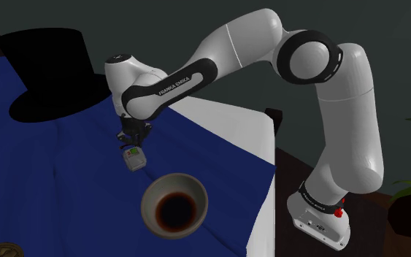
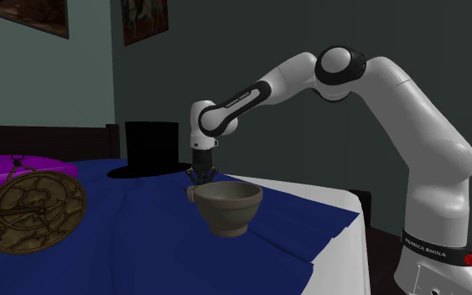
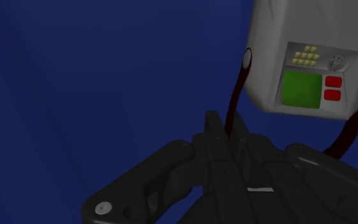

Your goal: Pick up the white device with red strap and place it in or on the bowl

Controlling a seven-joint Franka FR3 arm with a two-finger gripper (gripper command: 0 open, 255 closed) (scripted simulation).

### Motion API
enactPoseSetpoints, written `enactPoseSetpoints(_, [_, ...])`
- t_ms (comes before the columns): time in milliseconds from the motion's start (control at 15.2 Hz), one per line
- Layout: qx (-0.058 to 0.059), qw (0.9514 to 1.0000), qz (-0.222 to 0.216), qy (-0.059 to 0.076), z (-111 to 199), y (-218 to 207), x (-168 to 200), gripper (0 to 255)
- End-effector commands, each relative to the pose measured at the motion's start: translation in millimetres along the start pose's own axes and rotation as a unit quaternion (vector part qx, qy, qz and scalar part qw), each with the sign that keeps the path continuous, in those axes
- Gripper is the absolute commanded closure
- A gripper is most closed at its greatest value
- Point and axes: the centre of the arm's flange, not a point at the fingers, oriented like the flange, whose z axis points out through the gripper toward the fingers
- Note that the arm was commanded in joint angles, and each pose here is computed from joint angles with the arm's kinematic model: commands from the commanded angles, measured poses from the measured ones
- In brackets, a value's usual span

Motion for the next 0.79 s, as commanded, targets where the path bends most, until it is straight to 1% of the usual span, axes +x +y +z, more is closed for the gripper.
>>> enactPoseSetpoints(0, [0.000,1.0000,-0.003,-0.005,5.0,-3.3,-4.8,255])
enactPoseSetpoints(66, [0.000,1.0000,-0.003,-0.005,7.9,-4.0,-4.6,255])
enactPoseSetpoints(726, [0.000,1.0000,-0.003,-0.005,-44.9,-4.2,-2.6,255])
